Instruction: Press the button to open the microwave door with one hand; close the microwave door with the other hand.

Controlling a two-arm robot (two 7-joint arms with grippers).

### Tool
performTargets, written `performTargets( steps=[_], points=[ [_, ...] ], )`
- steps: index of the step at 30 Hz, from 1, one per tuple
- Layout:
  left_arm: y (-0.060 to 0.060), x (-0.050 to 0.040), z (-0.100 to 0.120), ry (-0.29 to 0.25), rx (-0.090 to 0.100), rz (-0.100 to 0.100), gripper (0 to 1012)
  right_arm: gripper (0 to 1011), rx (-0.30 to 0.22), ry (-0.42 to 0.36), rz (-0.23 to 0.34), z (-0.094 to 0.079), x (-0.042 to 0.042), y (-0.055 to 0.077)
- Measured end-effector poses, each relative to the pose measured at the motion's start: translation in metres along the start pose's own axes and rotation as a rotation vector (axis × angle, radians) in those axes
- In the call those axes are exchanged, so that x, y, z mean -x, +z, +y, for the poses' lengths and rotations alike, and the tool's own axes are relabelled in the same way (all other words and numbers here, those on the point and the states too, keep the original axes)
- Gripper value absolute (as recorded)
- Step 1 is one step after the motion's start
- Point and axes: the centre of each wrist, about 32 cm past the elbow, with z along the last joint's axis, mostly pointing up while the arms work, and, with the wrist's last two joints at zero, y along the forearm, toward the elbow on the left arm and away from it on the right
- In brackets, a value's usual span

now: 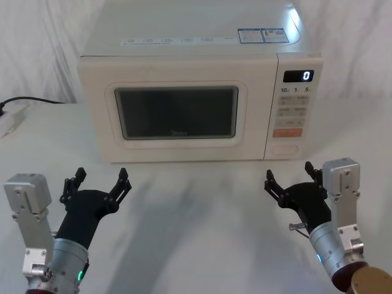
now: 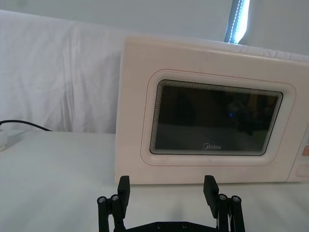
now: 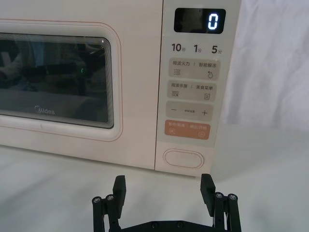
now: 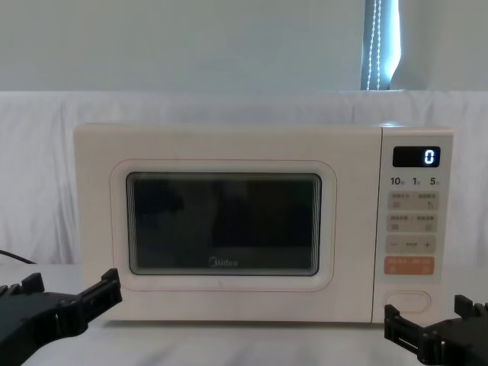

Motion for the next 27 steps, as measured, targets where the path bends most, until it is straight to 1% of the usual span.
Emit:
performTargets(
  steps=[27],
  points=[
    [0.0000,0.0000,0.0000,0.000,0.000,0.000,1001,1002,0.000,0.000,0.000,0.0000,0.0000,0.0000]
  ],
)
